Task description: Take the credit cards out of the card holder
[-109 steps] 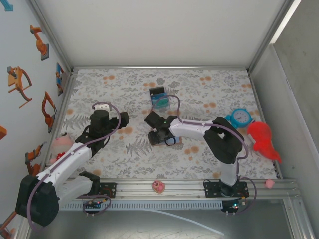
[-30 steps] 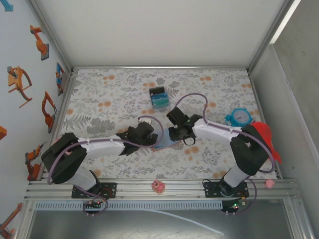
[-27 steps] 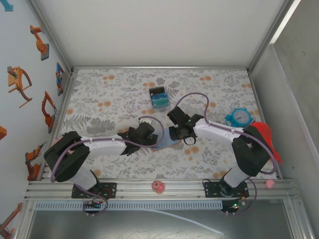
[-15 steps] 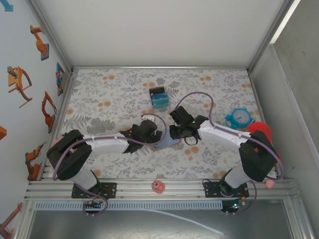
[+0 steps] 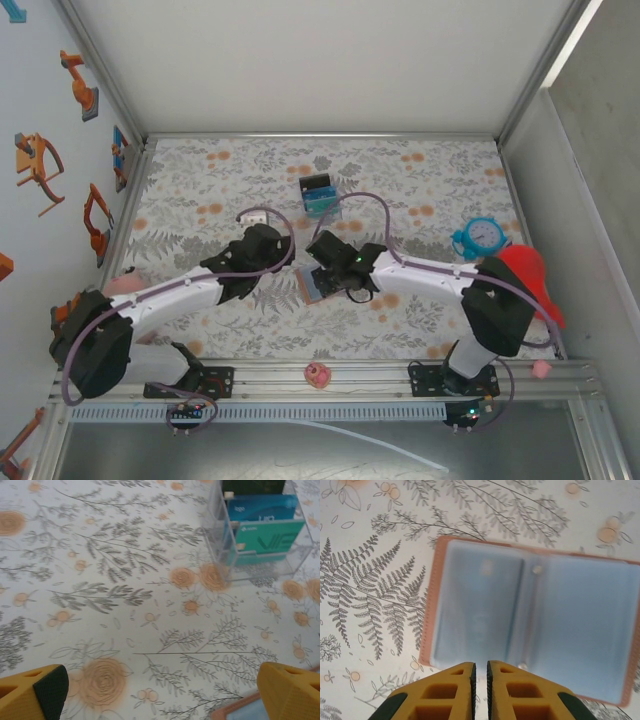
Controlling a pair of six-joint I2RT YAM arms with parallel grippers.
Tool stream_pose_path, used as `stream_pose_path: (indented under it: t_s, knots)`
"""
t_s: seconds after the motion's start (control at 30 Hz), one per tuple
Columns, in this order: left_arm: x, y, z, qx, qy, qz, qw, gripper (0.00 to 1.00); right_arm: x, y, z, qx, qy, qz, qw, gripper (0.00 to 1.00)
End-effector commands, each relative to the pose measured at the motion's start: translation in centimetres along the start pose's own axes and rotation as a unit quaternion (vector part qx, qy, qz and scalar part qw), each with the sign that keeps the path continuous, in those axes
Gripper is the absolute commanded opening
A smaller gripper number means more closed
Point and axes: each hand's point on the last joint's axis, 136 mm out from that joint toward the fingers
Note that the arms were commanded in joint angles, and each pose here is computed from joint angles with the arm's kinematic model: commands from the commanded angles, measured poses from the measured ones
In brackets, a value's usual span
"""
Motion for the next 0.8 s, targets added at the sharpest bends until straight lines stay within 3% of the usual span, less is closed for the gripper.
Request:
stream_pose_path:
  t_s: [0.0, 0.33, 0.77]
  knots:
    - [2.6, -0.9, -0.7, 0.009, 0.036, -0.009, 0.999, 0.97, 0.6, 0.0, 0.8, 0.014, -0.024, -0.032, 0.999, 0.16]
    - [5.6, -1.1, -1.3, 0.010, 0.070, -0.019, 0.997, 0.97, 1.6, -1.4, 3.2, 0.059, -0.026, -0.054, 0.996, 0.39]
    - [5.3, -1.3, -0.8, 0.025, 0.069, -0.013, 0.997, 0.97, 1.0, -3.1, 4.8, 0.088, -0.031, -0.055, 0.994, 0.45]
Point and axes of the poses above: each hand's point on the last joint's axis, 136 mm out from that joint toward the fingers, its own z axis out along the fingers, its own x axis along the line the jaws close on, y = z × x, and after that the axes turned 5 degrees about z, right-handed
